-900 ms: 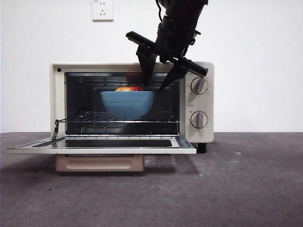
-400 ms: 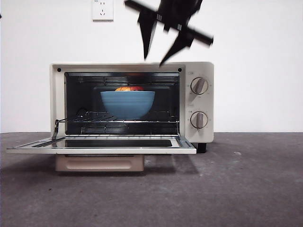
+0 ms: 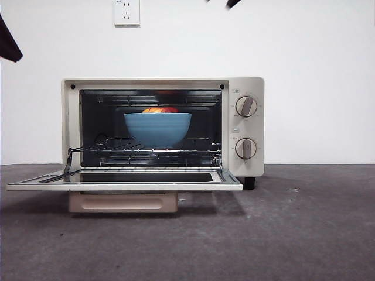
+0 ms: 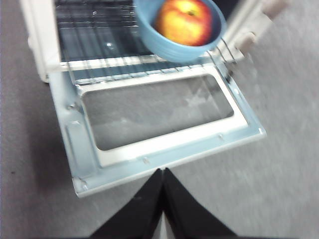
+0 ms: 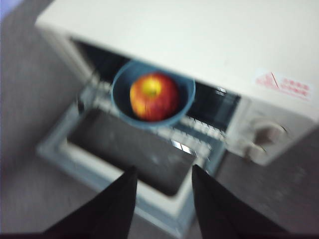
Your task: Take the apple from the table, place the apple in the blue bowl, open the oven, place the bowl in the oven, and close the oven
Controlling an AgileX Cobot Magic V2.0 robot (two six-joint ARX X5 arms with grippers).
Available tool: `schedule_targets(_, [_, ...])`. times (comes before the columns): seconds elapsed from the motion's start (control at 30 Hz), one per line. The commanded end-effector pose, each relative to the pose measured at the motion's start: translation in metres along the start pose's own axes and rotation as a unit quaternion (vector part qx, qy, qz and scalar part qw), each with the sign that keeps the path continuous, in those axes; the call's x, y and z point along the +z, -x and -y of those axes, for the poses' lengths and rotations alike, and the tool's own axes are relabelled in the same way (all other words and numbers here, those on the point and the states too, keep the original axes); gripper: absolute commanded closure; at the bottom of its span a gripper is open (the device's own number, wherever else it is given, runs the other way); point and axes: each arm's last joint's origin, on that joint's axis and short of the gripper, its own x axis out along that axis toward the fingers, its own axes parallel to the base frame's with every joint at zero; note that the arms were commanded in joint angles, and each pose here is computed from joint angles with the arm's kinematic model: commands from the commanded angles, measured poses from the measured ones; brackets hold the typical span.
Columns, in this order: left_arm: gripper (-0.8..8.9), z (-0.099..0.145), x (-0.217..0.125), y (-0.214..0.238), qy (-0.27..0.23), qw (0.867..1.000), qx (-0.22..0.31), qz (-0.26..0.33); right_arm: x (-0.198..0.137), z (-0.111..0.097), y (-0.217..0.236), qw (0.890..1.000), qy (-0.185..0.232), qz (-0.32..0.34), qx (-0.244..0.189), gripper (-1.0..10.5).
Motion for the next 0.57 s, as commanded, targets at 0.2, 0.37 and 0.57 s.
schedule_targets(0.2, [8.08,-0.043,0.005,-0.02,0.066,0.998,0.006,0.005,-0.015,-0.005,0.057,0.997,0.065,0.022,0.03,7.7])
schedule_targets(0.37, [8.07,-0.071,-0.007,-0.044,0.107,0.994,0.007,-0.008,-0.04,-0.004,0.078,0.995,0.077,0.031,0.05,7.7])
schedule_targets(0.57, [8.07,-0.09,-0.014,-0.071,0.119,0.993,0.014,-0.02,-0.083,0.004,0.077,0.994,0.085,0.027,0.063,7.7])
